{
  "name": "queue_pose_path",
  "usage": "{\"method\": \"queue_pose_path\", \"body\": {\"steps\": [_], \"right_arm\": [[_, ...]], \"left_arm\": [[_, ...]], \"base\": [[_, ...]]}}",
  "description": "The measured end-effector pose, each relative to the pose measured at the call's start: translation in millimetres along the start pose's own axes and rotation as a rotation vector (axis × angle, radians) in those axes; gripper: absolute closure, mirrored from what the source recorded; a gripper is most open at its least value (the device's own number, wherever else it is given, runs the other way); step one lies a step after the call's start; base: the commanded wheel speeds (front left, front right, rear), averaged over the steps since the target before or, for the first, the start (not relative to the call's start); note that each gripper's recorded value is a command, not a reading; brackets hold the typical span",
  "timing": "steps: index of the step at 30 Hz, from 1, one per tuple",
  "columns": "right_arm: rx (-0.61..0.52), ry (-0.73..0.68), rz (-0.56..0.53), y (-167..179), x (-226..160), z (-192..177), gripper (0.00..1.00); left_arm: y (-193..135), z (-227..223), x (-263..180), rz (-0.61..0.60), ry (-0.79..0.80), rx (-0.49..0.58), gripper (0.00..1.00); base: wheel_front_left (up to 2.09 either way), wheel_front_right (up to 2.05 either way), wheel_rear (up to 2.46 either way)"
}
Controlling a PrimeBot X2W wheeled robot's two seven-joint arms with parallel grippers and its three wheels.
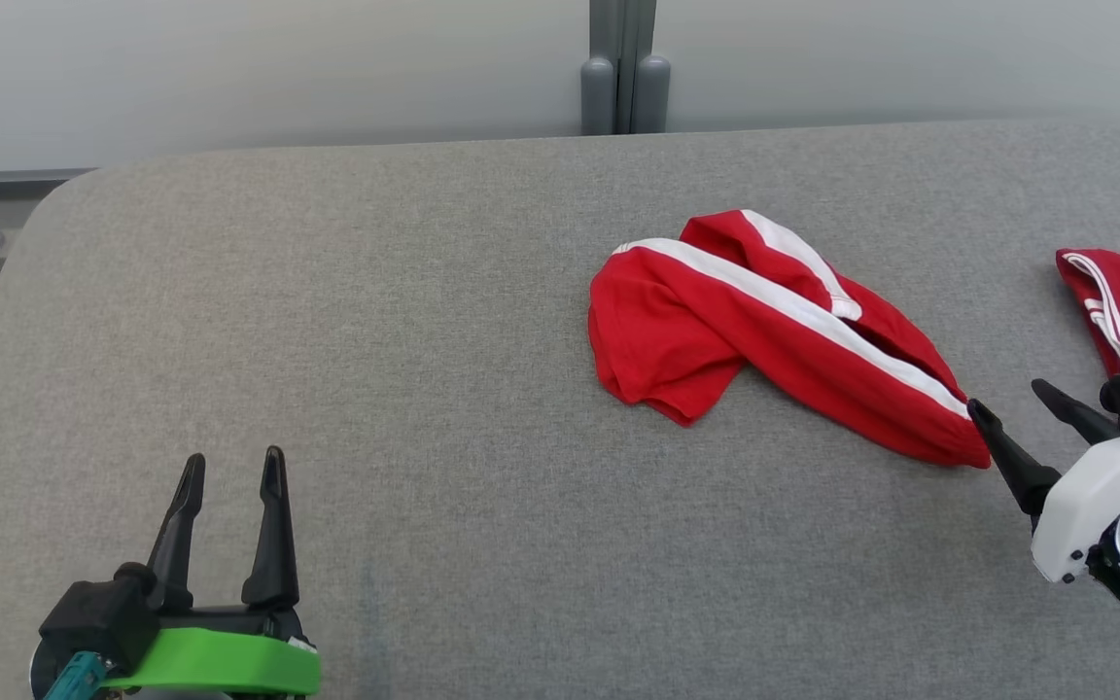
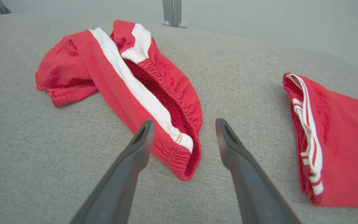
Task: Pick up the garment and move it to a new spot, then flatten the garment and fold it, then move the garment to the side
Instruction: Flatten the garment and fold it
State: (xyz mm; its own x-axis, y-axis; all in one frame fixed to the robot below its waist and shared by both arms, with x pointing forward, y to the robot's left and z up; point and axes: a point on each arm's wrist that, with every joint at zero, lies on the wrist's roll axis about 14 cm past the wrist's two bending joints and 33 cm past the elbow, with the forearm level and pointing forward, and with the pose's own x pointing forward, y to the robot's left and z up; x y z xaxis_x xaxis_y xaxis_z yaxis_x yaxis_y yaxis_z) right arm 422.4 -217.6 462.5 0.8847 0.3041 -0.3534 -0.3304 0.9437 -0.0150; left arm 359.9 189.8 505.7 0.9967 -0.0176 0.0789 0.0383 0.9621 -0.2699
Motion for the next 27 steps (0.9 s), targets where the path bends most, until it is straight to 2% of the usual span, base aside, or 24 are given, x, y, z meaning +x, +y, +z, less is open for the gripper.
{"method": "queue_pose_path", "body": {"steps": [5, 8, 14, 22, 27], "right_arm": [[0.146, -0.118, -0.071, -3.4, -12.0, 18.9, 0.0], [0.179, -0.214, -0.112, 2.1, -16.7, 32.4, 0.0], [0.135, -0.372, -0.162, 23.7, -32.7, 48.4, 0.0], [0.134, -0.39, -0.207, 35.2, -45.7, 41.3, 0.0], [0.148, -0.371, -0.194, 41.7, -41.6, 37.4, 0.0]], "left_arm": [[-3.8, 3.8, 0.1, -0.011, -0.012, -0.001, 0.0], [-5.0, 5.1, -0.8, -0.014, -0.016, 0.0, 0.0], [-6.4, 6.5, -3.8, -0.018, -0.02, 0.0, 0.0], [-12.0, -7.4, 0.8, -0.042, 0.035, -0.004, 0.0], [-35.4, -6.5, 39.5, -0.134, 0.071, -0.032, 0.0]], "base": [[0.0, 0.0, 0.0], [0.0, 0.0, 0.0], [0.0, 0.0, 0.0], [0.0, 0.0, 0.0], [0.0, 0.0, 0.0]]}}
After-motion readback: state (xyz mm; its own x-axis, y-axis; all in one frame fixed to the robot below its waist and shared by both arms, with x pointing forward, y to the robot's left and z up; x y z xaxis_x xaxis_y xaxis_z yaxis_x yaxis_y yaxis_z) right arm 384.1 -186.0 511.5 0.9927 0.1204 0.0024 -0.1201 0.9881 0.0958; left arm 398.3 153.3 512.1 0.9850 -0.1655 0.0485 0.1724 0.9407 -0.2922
